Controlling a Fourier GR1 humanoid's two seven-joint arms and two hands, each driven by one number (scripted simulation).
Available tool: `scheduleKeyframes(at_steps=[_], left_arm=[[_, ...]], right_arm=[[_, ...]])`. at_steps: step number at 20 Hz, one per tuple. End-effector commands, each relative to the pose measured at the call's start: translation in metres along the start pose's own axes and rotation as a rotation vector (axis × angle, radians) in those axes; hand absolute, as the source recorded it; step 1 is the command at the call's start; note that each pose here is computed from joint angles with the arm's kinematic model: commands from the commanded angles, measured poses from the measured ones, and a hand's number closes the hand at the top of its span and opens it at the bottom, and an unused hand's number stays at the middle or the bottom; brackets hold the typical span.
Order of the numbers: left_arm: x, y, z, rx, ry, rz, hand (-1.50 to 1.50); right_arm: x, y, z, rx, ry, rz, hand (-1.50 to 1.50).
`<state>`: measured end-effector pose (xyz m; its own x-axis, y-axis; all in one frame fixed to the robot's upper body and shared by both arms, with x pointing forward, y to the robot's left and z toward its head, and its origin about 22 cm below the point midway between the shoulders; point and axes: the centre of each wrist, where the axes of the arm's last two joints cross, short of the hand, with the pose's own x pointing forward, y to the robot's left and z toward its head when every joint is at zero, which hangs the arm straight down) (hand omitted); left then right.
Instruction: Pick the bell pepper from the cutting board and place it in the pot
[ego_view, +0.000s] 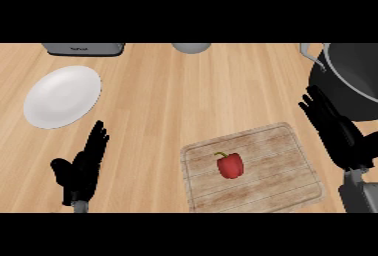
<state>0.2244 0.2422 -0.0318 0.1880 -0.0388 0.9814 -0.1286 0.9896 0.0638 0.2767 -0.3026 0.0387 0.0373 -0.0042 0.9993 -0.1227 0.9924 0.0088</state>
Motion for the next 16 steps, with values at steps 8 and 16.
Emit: scheduleKeyframes(at_steps=[8, 16], left_arm=[[0.047, -0.026, -0.019, -0.148, -0.084, 0.01, 0.0], [0.102, -0.016, -0.031, -0.125, -0.077, 0.034, 0.0]], right_arm=[[0.112, 0.103, -0.03, 0.678, -0.385, 0.745, 1.5], [0.085, 0.089, 0.009, 0.769, -0.796, 0.692, -1.5]])
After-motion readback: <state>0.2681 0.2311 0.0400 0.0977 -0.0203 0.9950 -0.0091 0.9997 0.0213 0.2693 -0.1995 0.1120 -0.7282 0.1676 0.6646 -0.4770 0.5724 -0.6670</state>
